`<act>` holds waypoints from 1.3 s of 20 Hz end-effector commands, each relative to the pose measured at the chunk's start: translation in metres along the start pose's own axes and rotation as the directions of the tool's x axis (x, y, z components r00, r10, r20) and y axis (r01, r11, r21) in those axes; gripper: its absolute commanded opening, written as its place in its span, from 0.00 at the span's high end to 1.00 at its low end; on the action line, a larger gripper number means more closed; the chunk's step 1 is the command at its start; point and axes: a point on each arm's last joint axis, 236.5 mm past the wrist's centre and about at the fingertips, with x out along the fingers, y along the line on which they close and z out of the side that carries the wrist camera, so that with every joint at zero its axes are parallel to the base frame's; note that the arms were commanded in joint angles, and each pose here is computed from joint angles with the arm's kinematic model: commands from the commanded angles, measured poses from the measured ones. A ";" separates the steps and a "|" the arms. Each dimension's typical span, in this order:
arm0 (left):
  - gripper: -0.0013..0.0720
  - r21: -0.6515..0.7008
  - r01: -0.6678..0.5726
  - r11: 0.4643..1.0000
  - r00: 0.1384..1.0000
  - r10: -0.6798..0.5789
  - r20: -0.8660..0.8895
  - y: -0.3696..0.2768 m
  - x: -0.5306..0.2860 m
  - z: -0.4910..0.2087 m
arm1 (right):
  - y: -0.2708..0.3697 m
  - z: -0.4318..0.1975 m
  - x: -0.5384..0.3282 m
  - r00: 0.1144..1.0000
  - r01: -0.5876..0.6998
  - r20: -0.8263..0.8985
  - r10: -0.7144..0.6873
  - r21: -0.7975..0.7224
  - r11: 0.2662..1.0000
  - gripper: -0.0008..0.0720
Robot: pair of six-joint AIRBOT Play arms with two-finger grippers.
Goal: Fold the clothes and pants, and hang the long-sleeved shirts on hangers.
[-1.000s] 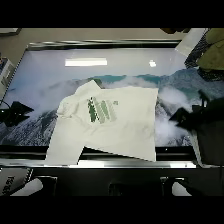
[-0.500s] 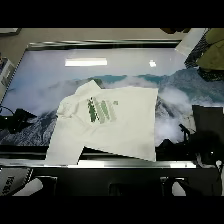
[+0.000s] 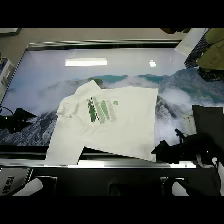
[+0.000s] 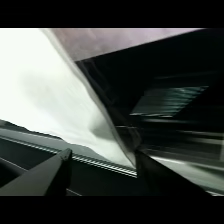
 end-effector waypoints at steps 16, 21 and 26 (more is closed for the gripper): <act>0.31 0.046 0.108 0.993 0.985 -0.100 -0.140 0.011 0.050 -0.047 | 0.054 0.065 -0.062 0.954 0.199 0.256 -0.158 -0.144 0.969 0.94; 0.31 0.108 0.127 0.986 0.952 -0.091 -0.292 0.004 0.082 -0.093 | 0.061 0.080 -0.081 0.930 0.220 0.325 -0.171 -0.123 0.968 0.94; 0.32 0.157 0.145 0.977 0.926 -0.078 -0.370 -0.007 0.095 -0.116 | 0.063 0.082 -0.082 0.928 0.212 0.334 -0.166 -0.108 0.971 0.94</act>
